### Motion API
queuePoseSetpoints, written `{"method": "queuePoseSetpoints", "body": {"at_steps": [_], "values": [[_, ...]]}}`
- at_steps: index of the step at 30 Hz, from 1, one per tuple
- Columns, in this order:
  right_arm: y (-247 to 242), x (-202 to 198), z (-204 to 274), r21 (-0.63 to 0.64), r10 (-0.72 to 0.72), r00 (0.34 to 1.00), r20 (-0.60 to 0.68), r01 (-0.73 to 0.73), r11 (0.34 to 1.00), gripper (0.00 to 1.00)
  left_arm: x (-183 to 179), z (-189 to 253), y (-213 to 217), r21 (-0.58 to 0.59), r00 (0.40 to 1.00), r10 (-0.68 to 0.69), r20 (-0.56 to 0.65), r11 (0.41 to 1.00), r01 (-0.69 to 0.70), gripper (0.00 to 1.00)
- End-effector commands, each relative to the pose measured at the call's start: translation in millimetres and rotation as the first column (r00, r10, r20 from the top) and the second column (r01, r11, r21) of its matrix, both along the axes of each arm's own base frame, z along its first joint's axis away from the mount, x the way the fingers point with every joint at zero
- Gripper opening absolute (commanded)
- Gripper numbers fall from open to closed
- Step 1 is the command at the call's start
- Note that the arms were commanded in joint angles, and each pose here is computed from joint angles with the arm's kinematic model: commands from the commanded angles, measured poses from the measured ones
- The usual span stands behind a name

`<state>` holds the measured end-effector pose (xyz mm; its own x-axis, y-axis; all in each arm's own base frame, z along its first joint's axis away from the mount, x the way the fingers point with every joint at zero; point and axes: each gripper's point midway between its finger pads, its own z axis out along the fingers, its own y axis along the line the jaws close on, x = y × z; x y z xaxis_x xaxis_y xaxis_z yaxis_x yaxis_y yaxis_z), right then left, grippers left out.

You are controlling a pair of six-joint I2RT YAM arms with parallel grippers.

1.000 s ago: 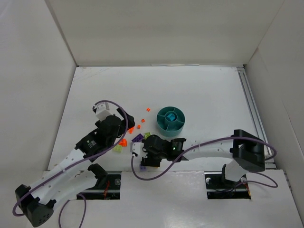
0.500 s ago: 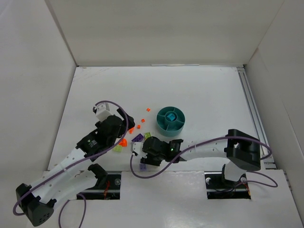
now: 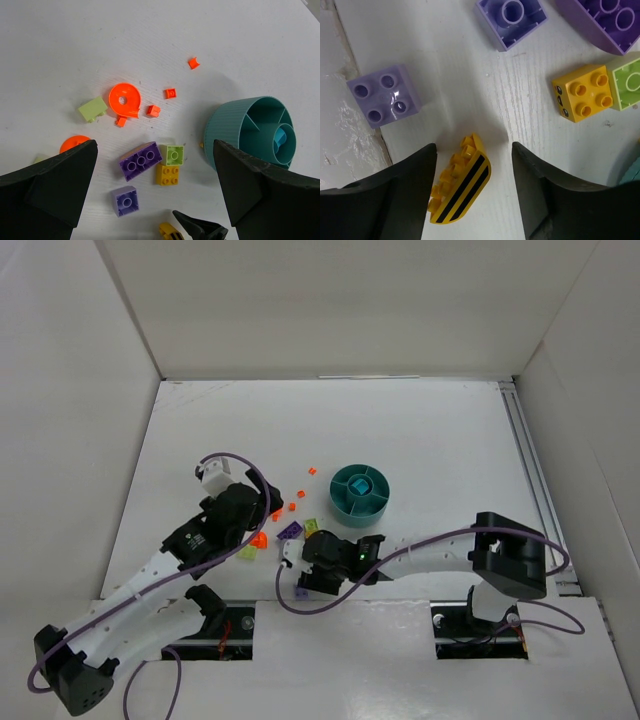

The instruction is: Sort the legos into containers by color

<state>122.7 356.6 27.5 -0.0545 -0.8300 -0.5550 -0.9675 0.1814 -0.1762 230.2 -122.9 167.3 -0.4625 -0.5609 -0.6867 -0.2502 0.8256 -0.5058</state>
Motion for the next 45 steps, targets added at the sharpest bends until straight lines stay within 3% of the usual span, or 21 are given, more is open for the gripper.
{"method": "queuePoseSetpoints", "body": {"at_steps": [1,7,13,21,26,32,38,45], "values": [[-4,0,4,0.015,-0.046,0.999,0.000,0.046,0.999,0.69,2,0,4,0.010,1.000,0.024,0.001,1.000,-0.024,1.00],[-17,-4,-3,-0.001,-0.096,0.995,-0.025,0.096,0.995,0.65,3,2,3,0.010,1.000,0.024,0.001,1.000,-0.024,1.00],[-17,-1,5,0.026,-0.115,0.993,-0.010,0.115,0.993,0.37,4,3,2,0.004,1.000,0.024,0.008,1.000,-0.024,1.00],[2,24,71,0.244,-0.101,0.986,0.133,0.066,0.968,0.19,8,8,-5,-0.005,1.000,0.000,0.028,1.000,0.001,1.00],[-4,62,146,0.424,-0.126,0.953,0.274,-0.002,0.906,0.18,10,9,-10,0.005,0.999,-0.037,0.035,0.999,0.037,1.00],[-26,118,193,0.501,-0.260,0.899,0.352,0.054,0.864,0.18,21,24,-18,-0.004,0.995,-0.056,0.087,0.998,0.057,1.00],[-32,153,194,0.485,-0.308,0.877,0.369,0.101,0.869,0.18,41,20,-16,0.009,0.996,-0.067,0.058,0.998,0.066,1.00],[-23,166,176,0.451,-0.290,0.888,0.357,0.108,0.886,0.19,51,11,-14,0.039,0.997,-0.068,0.032,0.997,0.067,1.00]]}}
